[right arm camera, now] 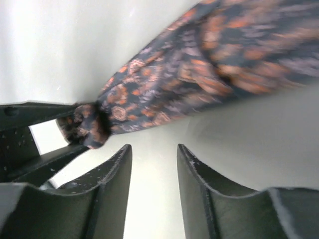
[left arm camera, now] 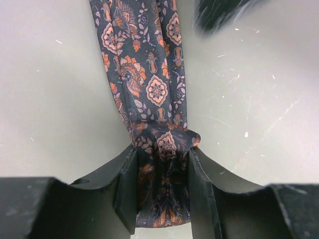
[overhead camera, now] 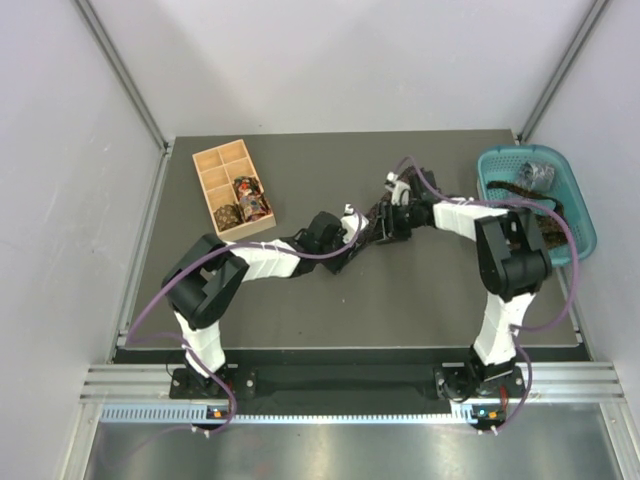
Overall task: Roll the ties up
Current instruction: Roll the tie
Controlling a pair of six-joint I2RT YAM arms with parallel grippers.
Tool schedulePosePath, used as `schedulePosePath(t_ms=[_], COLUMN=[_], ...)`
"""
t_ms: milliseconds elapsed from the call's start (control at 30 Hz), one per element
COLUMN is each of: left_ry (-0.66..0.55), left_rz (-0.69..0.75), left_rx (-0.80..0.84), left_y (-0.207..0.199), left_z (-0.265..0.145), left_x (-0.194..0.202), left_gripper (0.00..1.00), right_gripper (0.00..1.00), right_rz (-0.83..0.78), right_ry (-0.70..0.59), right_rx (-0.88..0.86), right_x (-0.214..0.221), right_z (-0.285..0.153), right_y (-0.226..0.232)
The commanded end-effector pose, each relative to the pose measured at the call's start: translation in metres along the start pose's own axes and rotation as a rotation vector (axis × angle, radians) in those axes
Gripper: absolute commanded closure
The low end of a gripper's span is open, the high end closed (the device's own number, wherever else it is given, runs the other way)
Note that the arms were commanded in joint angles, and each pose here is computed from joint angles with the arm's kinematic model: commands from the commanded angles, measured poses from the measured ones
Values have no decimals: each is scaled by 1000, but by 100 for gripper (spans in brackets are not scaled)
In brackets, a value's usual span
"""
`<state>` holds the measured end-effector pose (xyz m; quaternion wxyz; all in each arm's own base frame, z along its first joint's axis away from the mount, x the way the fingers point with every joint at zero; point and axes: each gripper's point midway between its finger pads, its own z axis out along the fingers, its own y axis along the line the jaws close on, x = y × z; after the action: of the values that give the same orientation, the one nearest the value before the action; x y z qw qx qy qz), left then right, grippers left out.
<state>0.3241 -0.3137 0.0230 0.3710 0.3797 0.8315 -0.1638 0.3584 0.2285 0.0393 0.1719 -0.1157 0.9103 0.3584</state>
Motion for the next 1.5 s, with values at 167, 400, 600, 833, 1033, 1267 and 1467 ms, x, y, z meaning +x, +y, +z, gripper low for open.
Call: schedulePosePath(t_ms=[167, 400, 600, 833, 1033, 1267, 1467], left_ry=[234, 280, 309, 334, 400, 468, 523], left_rz=[-47, -56, -69, -72, -100, -114, -119], left_rx=[44, 22, 16, 33, 66, 88, 84], left_y=[-15, -11, -10, -13, -20, -24, -24], left_z=[2, 5, 8, 10, 15, 17, 18], left_x=[62, 70, 72, 76, 82, 91, 100], left_gripper=[70, 71, 73, 73, 75, 75, 76], right_gripper=[68, 63, 61, 53, 54, 49, 50], right_rz=[-131, -407, -655, -1021, -1175, -1192, -1164], right_ry=[-408, -574, -618, -438, -256, -148, -99], right_rx=[209, 373, 378, 428, 706, 1065, 1231], right_x=[-38, 5, 55, 110, 116, 88, 70], right_z=[-70, -97, -95, -51, -2, 26, 35], right_y=[17, 75, 131, 191, 194, 166, 138])
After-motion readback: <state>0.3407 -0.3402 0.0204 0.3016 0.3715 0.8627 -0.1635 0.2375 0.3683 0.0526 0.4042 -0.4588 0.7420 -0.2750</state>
